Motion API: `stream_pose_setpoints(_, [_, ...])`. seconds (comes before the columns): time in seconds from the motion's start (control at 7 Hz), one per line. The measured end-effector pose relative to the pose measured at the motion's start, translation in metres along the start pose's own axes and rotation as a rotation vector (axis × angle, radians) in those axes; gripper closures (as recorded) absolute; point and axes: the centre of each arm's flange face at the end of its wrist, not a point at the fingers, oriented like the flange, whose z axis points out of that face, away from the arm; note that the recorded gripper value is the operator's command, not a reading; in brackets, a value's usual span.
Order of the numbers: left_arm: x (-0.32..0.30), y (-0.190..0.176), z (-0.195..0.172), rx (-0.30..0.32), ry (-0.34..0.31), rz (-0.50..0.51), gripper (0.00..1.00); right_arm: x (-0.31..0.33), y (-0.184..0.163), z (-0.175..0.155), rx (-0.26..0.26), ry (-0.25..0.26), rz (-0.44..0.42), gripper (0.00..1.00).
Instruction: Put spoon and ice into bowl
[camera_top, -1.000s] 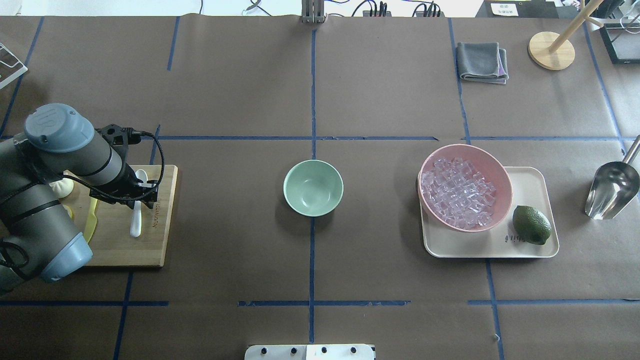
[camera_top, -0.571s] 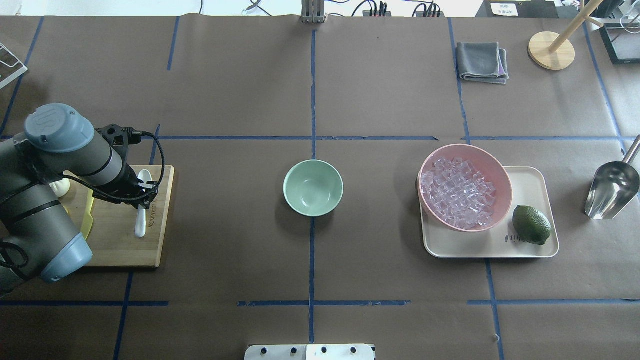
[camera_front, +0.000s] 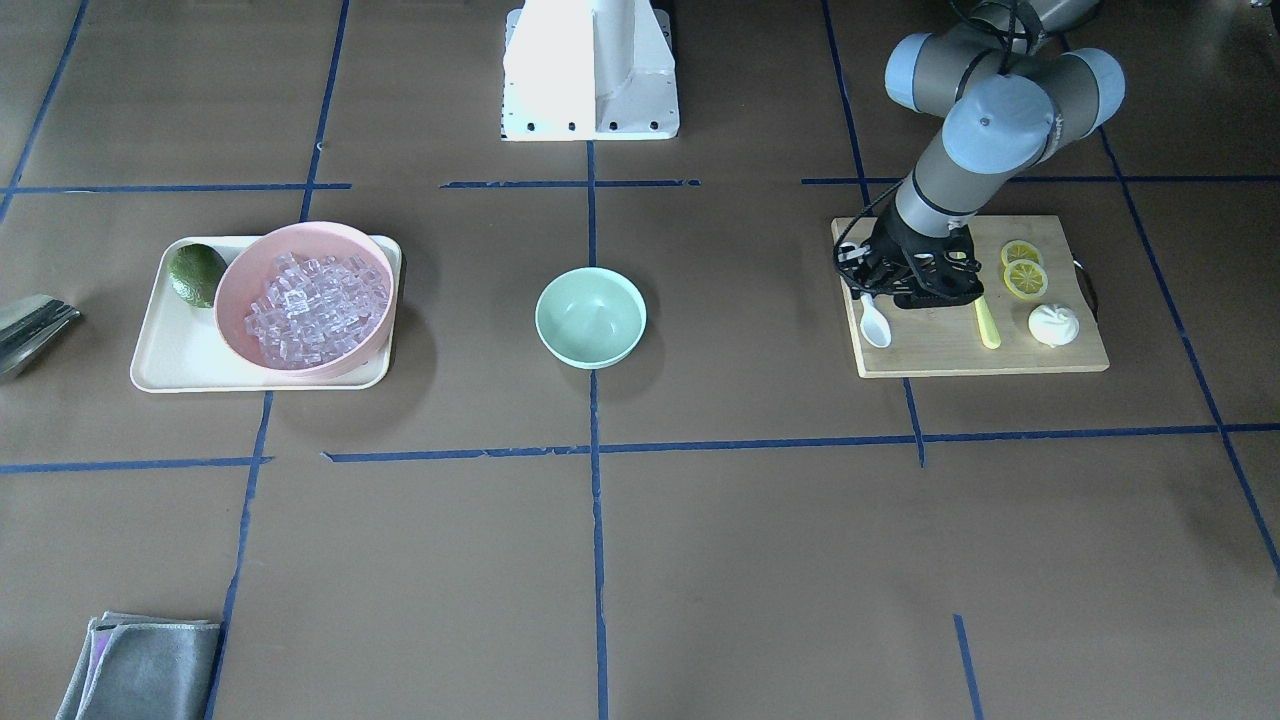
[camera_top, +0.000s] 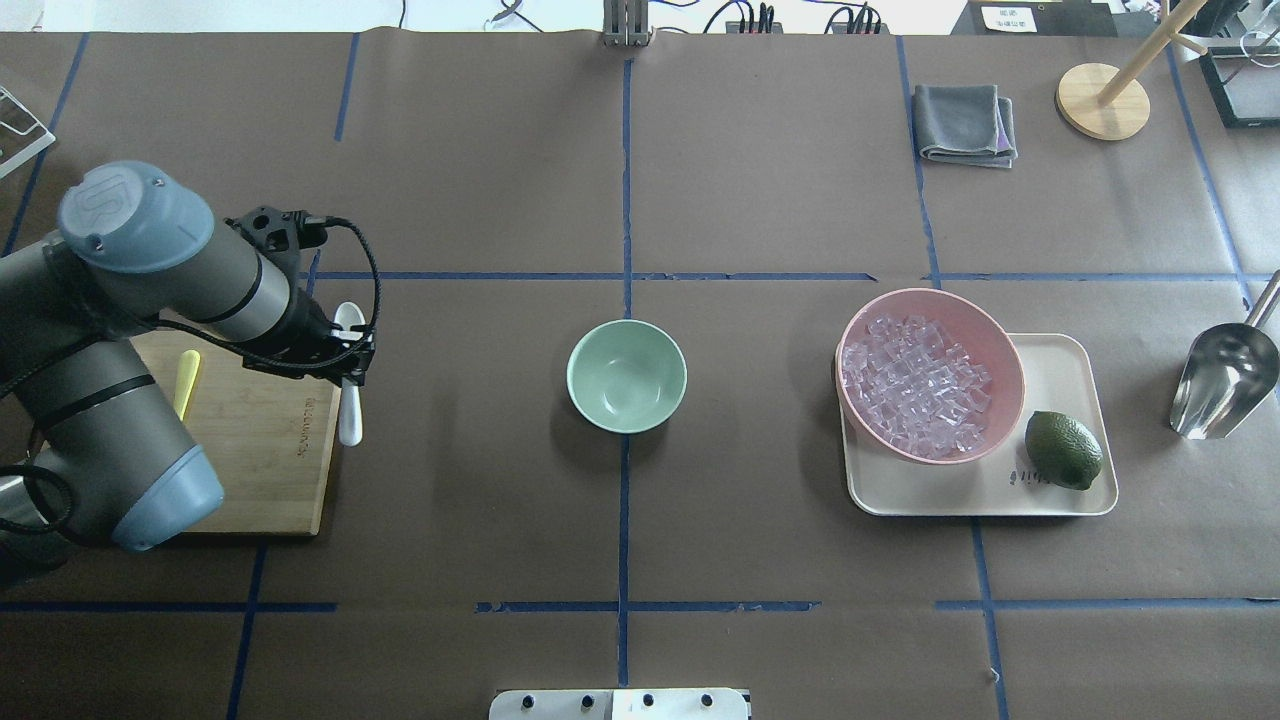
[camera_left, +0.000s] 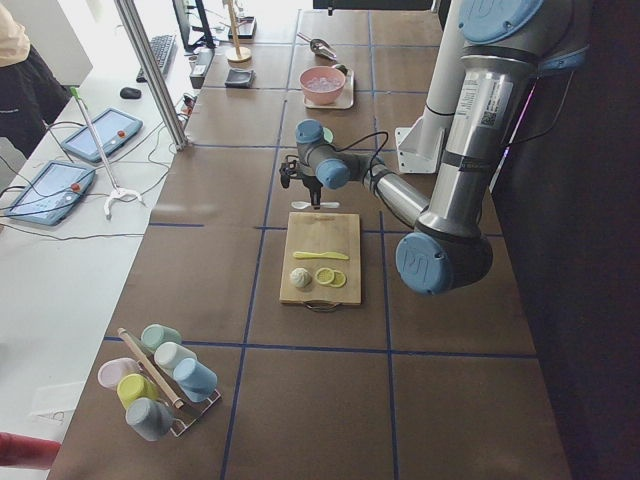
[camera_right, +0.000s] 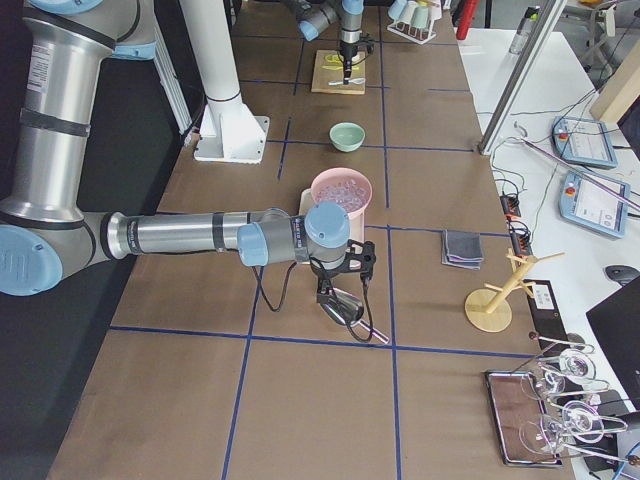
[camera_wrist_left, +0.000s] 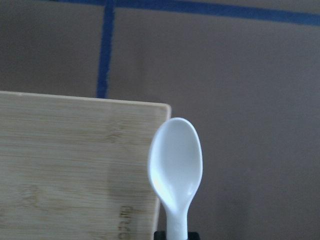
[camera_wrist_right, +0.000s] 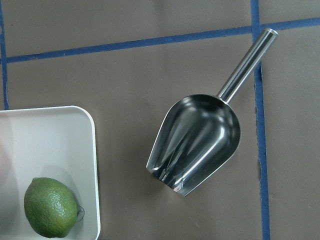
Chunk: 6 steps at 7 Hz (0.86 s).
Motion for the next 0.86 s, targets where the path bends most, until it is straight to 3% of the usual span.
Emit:
stream_pose_setpoints(0.14, [0.049, 0.004, -0.011, 0.003, 0.056, -0.027, 1.0, 0.0, 0.0, 0.0, 0.0, 0.0, 0.0, 0.01])
stream_pose_setpoints(0.43, [0.141, 0.034, -0.004, -0.046, 0.124, -0.075, 1.0, 0.0, 0.0, 0.0, -0.001, -0.001, 0.0, 0.01])
stream_pose_setpoints(0.86, [0.232, 0.056, 0.034, -0.054, 0.128, -0.103, 0.96, 0.0, 0.0, 0.0, -0.001, -0.004, 0.0, 0.0])
